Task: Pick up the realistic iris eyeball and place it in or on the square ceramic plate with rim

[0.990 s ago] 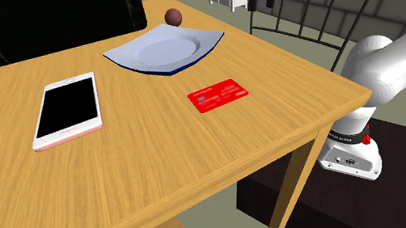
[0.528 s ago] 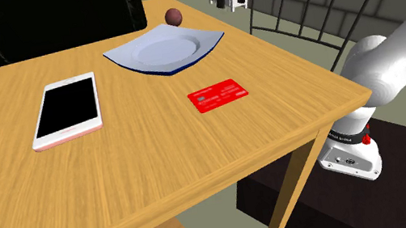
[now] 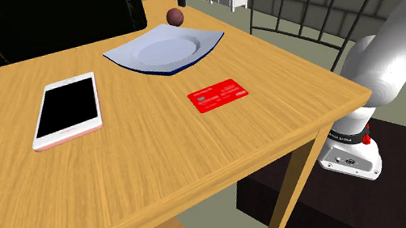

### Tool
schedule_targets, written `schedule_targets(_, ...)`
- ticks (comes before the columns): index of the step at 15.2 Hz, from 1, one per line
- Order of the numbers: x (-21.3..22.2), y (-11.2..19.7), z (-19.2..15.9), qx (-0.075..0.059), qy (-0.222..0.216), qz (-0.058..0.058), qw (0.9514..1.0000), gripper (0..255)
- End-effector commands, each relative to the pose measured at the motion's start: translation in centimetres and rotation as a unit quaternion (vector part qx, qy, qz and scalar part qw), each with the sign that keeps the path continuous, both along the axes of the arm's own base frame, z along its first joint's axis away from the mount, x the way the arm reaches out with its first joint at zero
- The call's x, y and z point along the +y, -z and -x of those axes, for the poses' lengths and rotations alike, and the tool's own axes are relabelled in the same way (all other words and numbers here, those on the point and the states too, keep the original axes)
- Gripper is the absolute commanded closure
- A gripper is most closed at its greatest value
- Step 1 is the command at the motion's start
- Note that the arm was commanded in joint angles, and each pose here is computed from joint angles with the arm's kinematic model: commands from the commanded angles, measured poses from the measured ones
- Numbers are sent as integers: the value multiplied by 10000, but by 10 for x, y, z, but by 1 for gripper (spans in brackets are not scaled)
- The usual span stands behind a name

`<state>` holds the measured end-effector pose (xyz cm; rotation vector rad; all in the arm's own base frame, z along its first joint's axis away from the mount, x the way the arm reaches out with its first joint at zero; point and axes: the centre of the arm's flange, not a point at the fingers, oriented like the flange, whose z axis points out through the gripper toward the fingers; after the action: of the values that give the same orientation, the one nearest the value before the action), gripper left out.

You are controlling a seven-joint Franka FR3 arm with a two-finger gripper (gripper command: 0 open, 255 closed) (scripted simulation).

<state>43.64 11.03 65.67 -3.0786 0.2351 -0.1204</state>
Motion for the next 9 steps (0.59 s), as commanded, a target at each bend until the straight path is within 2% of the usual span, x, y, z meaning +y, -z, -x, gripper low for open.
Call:
schedule_targets(1, 21, -8, -21, -49, -23, 65, 10000, 0)
schedule_targets(3, 39, -13, -40, -94, -46, 136, 9999, 0)
schedule_targets(9, 42, 13, -45, -100, -49, 144, 9998, 0)
